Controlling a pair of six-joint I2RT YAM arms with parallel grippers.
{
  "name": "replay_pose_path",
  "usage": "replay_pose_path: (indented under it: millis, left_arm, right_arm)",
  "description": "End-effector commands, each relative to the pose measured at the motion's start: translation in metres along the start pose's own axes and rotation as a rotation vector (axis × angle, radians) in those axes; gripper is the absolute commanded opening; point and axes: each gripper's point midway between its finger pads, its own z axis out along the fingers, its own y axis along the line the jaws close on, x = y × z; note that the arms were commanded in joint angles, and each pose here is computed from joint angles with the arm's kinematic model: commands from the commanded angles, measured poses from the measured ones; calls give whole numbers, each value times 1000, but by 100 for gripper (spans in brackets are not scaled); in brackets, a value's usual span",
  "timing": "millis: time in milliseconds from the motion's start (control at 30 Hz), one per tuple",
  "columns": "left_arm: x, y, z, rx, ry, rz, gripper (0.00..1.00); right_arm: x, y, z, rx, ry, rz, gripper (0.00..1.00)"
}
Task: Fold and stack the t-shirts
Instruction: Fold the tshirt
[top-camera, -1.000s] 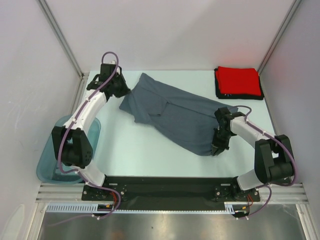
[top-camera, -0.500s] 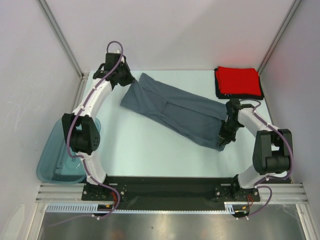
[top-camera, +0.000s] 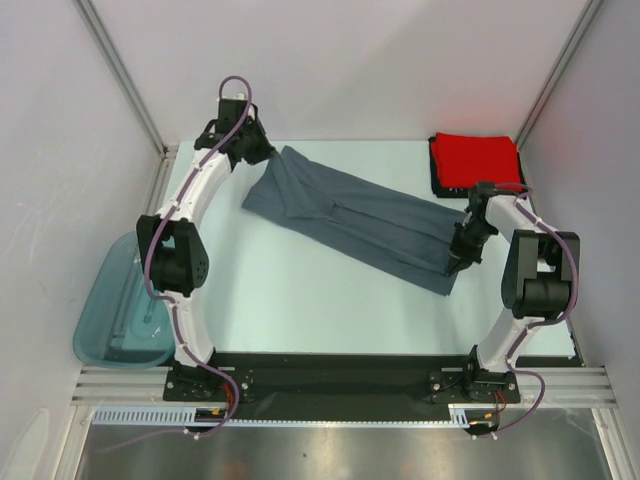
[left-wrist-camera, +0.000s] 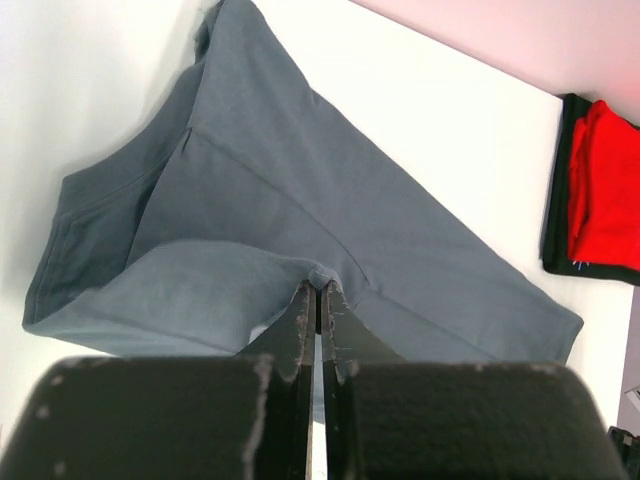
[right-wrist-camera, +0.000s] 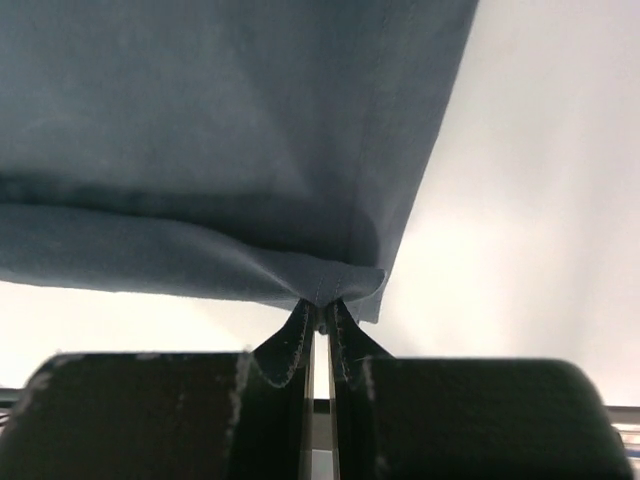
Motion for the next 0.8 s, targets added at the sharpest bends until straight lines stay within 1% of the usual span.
replay_pose_path:
  millis: [0,100,333,533,767]
  left_arm:
    - [-21,-22,-1,58,-57,-9,0]
    - [-22,-22,4,58,-59,-15,0]
    - [-30,-28,16,76,-69,-22,0]
    - [-39,-27,20,58,-97,-28,0]
    - [-39,-21,28,34,-98,-42,0]
  right_arm:
    - [-10,-6,-5,9,-2,-17,0]
    - [-19,-9,-8,6,-15,-7,0]
    - [-26,-11,-1,6,1,4,0]
    - [-37,-8,-4,2,-30,5,0]
    - [-51,-4,-5,5,-46,15,0]
